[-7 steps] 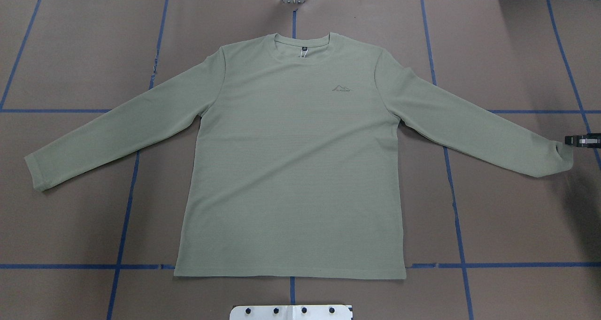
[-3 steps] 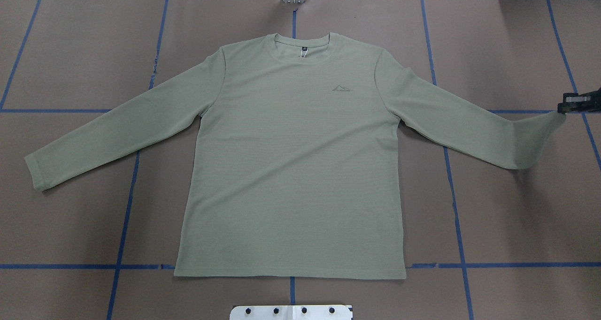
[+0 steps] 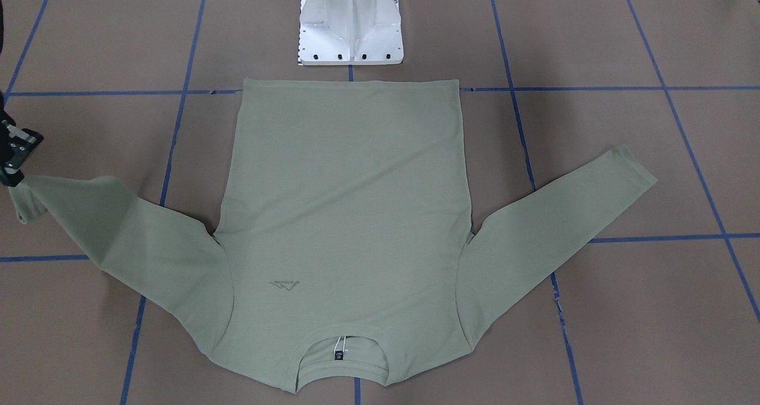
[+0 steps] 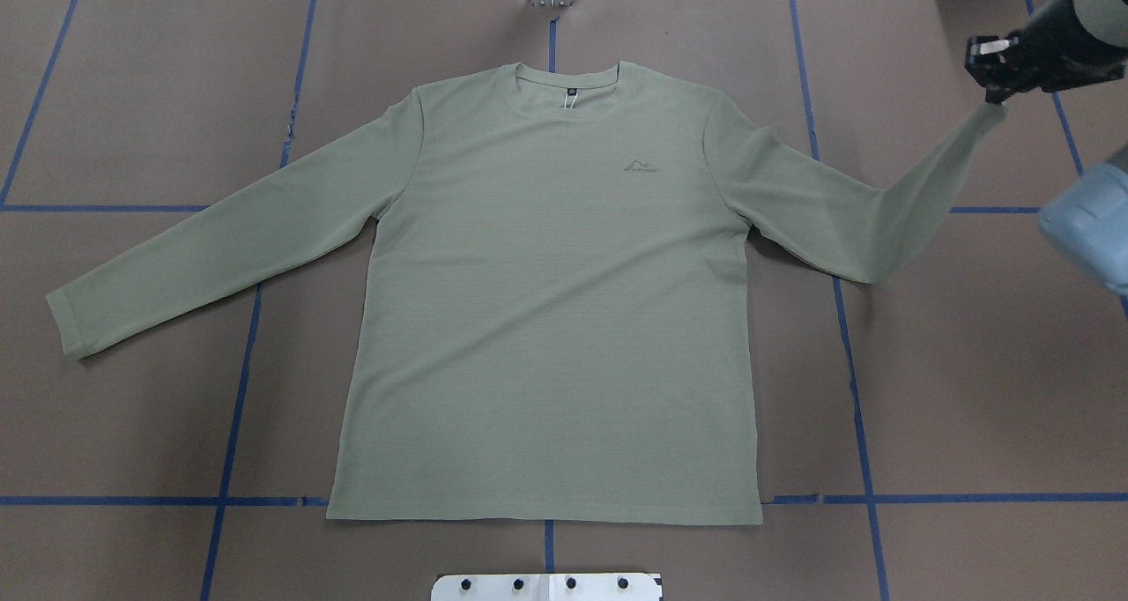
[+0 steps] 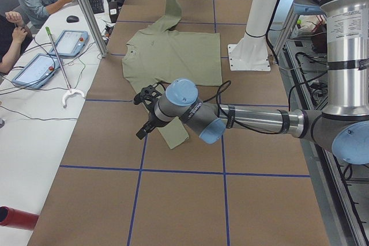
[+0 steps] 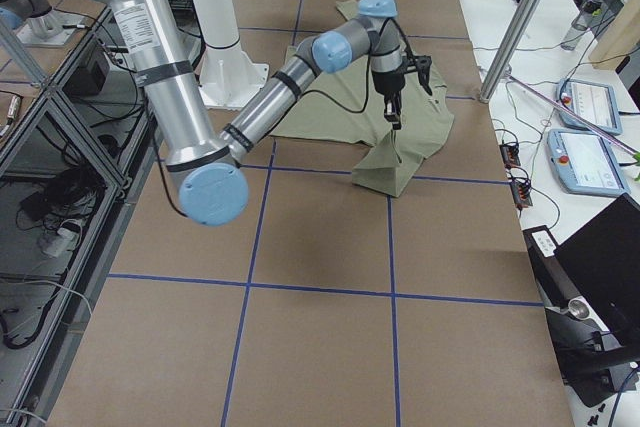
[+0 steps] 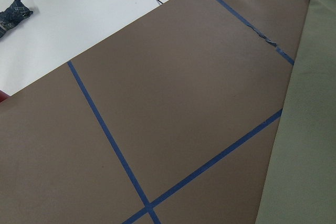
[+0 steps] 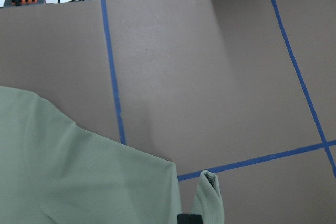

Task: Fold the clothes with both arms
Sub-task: 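Grasp the cuff of the sleeve nearest the right gripper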

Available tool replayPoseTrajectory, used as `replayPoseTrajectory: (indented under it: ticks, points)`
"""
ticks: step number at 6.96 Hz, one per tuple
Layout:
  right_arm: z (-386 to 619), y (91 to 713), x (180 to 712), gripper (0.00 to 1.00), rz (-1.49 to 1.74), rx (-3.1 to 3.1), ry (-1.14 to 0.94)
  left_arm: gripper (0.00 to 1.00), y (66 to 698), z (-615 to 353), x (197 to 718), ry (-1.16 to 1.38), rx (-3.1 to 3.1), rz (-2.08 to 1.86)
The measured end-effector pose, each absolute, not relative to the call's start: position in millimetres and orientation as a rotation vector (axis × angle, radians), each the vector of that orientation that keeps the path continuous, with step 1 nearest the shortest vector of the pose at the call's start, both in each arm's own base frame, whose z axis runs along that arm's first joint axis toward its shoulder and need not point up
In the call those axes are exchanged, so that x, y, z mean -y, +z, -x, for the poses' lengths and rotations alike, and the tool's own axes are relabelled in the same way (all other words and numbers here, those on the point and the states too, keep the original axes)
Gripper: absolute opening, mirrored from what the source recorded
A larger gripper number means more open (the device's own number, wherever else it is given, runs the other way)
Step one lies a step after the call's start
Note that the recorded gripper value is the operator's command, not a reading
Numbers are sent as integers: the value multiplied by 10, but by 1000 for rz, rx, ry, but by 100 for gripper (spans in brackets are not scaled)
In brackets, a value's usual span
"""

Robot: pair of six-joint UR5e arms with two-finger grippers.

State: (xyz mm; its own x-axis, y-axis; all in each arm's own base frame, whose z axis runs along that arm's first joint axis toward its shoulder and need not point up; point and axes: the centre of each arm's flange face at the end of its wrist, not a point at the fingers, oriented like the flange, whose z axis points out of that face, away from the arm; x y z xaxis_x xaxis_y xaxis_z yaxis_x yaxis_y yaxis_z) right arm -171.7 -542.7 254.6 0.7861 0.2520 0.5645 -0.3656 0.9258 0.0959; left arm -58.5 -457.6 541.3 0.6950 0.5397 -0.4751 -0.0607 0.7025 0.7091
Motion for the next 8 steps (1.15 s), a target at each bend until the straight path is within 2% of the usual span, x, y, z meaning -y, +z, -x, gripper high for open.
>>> replayPoseTrajectory:
  ticks: [2,5,6,8]
  points:
    - [2499,1477,5800,0,-167,536,480,100,5441,585,4584,368,-734,-720]
    - [4278,44,6472,0,-175,534,738,100,5480,585,4596,366,-735,-714]
    - [4719,-225,6504,0,-206,562,770,100,5518,585,4611,364,-735,-711]
    - [5373,-499,6185,0,-286,600,746,100,5607,585,4624,363,-736,-709]
